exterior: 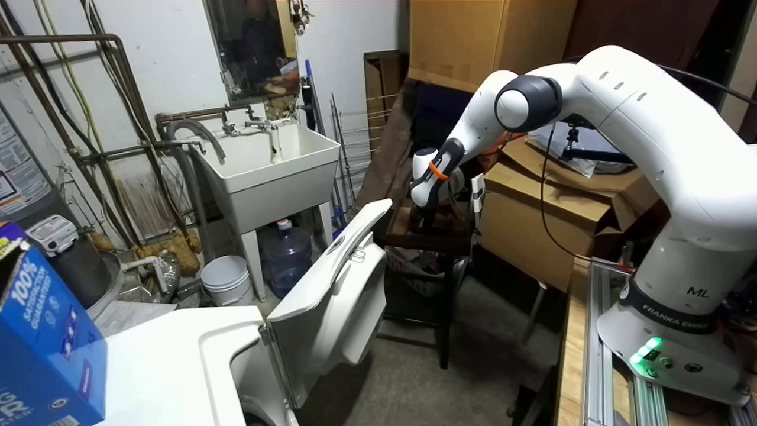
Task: Get the pink object from the wooden tray and put it on the washing machine
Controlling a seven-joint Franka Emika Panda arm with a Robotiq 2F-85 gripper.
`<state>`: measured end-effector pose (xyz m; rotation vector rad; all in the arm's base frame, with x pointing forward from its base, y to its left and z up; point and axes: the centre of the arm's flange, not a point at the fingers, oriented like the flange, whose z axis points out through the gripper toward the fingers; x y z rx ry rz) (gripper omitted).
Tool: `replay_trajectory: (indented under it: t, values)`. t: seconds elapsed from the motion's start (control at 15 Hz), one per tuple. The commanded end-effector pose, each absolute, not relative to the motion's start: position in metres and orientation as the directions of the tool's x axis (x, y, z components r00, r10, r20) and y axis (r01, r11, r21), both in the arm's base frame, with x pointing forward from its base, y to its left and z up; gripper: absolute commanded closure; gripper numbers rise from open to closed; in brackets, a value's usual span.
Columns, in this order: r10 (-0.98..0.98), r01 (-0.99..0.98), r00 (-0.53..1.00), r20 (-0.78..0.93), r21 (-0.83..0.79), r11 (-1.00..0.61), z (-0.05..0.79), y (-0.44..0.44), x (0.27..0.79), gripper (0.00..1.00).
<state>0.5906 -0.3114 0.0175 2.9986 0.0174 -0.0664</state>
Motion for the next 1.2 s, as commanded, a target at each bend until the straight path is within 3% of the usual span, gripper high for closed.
replay_trajectory:
  t: [0.0,0.2,0.47,0.53,0.6,0.67,0.73,0.93,1.13]
  values:
    - [0.051,0.055,0.998,-0.029,0.155,-0.986,0.005,-0.304,0.594,0.55]
    - [0.065,0.067,0.998,-0.018,0.176,-0.982,0.005,-0.302,0.596,0.34]
    - [0.079,0.080,0.997,-0.015,0.175,-0.981,0.005,-0.294,0.601,0.21]
    - [0.080,0.083,0.997,-0.024,0.172,-0.982,0.002,-0.293,0.600,0.52]
    - [0.083,0.086,0.996,-0.028,0.168,-0.982,-0.004,-0.291,0.602,0.60]
    - [0.081,0.085,0.996,-0.031,0.169,-0.982,-0.004,-0.292,0.601,0.76]
    - [0.076,0.081,0.997,-0.034,0.168,-0.983,-0.005,-0.292,0.600,0.78]
    - [0.060,0.067,0.997,-0.046,0.163,-0.984,-0.010,-0.295,0.598,0.98]
    - [0.048,0.057,0.997,-0.063,0.156,-0.986,-0.014,-0.297,0.595,1.00]
